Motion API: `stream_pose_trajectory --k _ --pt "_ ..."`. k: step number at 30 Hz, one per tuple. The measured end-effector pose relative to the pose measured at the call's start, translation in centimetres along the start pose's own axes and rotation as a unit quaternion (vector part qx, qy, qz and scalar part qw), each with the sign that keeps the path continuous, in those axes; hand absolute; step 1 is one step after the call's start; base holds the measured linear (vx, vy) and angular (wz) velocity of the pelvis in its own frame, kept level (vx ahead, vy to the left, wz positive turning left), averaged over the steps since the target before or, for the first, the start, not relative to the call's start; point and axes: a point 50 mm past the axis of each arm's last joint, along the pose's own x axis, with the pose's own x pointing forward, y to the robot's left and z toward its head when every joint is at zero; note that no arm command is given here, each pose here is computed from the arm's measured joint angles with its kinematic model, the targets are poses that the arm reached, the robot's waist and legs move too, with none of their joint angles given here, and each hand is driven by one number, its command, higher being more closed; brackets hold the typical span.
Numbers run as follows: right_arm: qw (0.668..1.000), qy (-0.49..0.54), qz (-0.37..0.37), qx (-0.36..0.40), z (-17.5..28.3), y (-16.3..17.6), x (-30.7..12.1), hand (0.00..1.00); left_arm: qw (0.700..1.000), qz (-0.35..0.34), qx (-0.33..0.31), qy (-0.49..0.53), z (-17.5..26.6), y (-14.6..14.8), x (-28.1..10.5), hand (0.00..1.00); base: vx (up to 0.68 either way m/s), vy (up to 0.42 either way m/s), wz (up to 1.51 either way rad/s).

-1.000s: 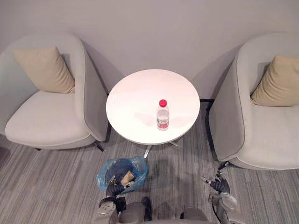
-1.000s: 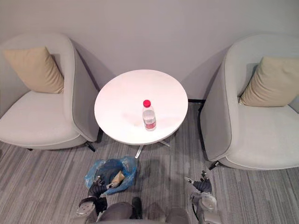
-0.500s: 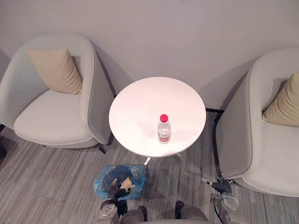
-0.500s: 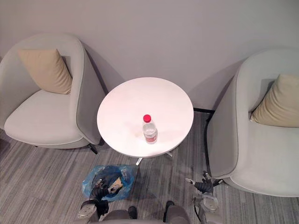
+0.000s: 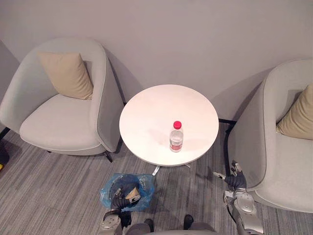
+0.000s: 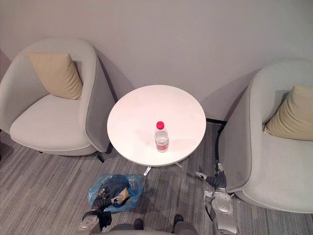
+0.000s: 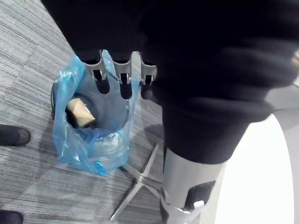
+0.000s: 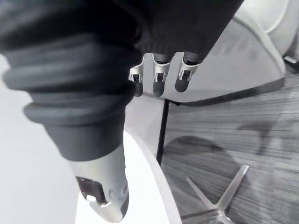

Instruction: Gather rubbish on tea table into small bin, then transfer packed bag to large trash can.

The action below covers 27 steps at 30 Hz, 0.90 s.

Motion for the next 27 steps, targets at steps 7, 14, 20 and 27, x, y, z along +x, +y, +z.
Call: stream_pose_trajectory --k 7,14,20,27 --pt "0.998 -0.043 0.023 -0.025 2.1 0.7 0.9 0.00 1.000 0.005 0.008 0.005 -0.5 0.5 -0.3 0.00 0.01 -0.010 0.17" --pt "0.994 -0.086 0.054 -0.048 4.6 1.6 2.1 0.00 1.000 0.004 0.012 0.004 -0.5 0.5 -0.2 0.00 0.02 -0.011 0.19" --pt "0.989 -0.108 0.088 -0.058 5.9 3.1 2.5 0.00 1.000 0.000 0.012 0.017 -1.4 0.7 -0.5 0.00 -0.02 0.004 0.18" --pt "0.986 -0.105 0.109 -0.072 6.0 4.2 2.9 0.00 1.000 -0.001 0.012 0.019 -1.7 0.7 -0.7 0.00 -0.02 -0.007 0.21"
